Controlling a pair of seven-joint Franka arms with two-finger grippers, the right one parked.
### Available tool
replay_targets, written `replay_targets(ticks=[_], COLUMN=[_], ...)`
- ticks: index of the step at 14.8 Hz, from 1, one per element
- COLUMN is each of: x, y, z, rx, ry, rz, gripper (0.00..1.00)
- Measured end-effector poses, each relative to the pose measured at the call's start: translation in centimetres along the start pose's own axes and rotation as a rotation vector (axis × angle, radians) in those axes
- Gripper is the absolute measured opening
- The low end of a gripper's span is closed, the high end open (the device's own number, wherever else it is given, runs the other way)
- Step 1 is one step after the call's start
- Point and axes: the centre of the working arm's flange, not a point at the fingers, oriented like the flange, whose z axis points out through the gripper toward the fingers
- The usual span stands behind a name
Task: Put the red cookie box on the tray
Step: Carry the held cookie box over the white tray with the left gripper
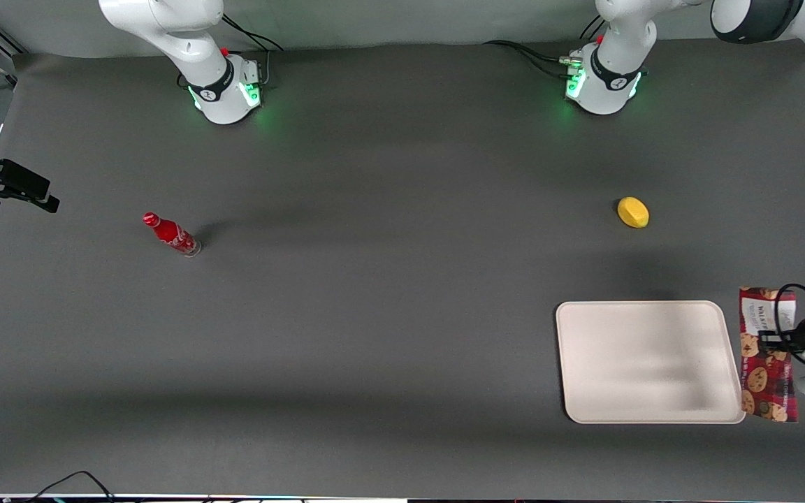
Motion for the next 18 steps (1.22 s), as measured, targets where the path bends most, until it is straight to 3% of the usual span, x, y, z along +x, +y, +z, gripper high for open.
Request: replay_targets(ticks=[3, 7, 14, 18], x=[-0.3, -0.6, -1.6, -2.3], y=[0.2, 0.4, 1.2, 1.4], z=[2.8, 6.1, 9.8, 11.2], rx=[0.006, 0.014, 0.016, 0.017], ry=[0.028, 0.113, 0.227, 0.244], rz=[0.008, -0.007, -0.047, -0.052], gripper=[0.08, 0.08, 0.08, 0.08])
